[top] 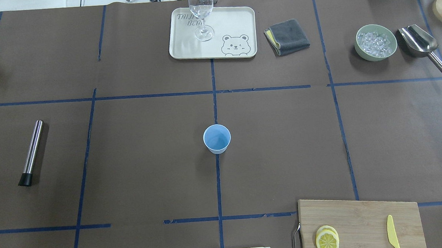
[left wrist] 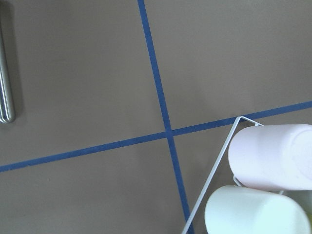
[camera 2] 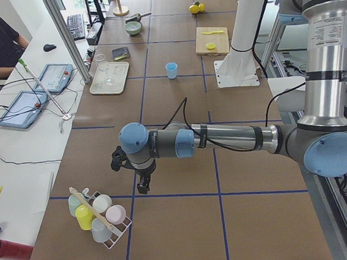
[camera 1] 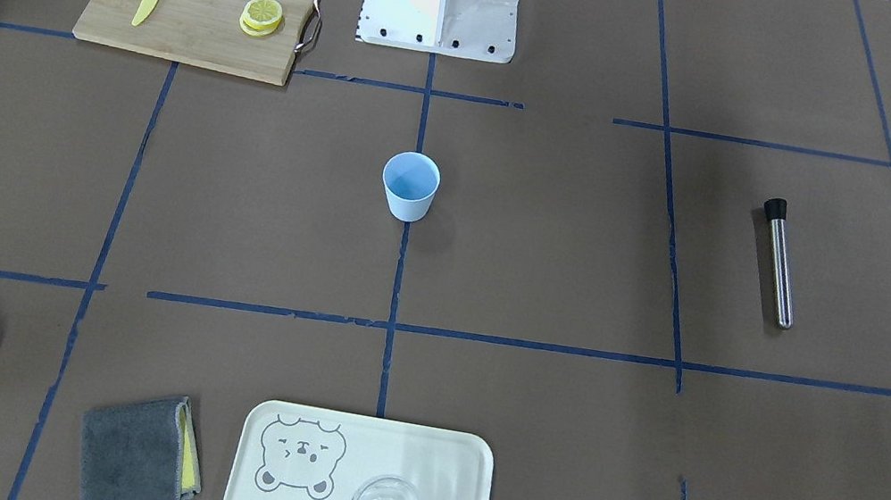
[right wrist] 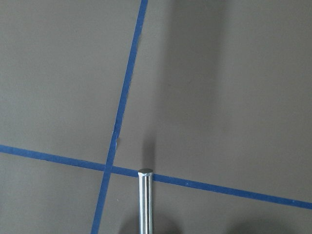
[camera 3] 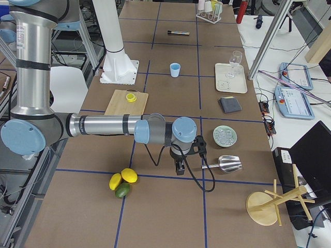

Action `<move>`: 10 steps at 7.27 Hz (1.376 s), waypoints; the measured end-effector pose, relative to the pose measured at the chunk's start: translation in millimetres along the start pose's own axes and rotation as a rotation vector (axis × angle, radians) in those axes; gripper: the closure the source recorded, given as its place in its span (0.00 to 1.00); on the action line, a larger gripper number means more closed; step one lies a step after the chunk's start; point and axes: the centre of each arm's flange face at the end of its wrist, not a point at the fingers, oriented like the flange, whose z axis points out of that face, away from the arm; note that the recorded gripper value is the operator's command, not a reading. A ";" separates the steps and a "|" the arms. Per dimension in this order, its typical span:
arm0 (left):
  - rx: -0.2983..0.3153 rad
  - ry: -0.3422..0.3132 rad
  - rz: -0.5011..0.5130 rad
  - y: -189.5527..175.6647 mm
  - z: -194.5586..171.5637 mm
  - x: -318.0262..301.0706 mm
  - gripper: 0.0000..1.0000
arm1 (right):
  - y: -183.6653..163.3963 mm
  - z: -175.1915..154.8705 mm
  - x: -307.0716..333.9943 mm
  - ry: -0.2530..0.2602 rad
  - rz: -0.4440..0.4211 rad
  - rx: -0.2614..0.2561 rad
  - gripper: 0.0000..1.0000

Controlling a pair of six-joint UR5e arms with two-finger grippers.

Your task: Squeeze lemon into cup

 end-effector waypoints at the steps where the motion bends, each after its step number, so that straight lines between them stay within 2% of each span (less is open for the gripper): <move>1: 0.005 0.001 0.003 -3.0 -4.1 2.9 0.00 | -0.3 1.4 -0.9 0.000 -0.002 -0.003 0.00; 8: 0.034 0.003 0.077 -6.2 -15.3 39.0 0.00 | -4.5 8.7 -19.1 -0.010 -0.074 0.019 0.00; 10: 0.031 0.044 0.099 -6.4 -6.1 49.2 0.00 | -3.7 23.7 -31.6 -0.037 -0.109 0.001 0.00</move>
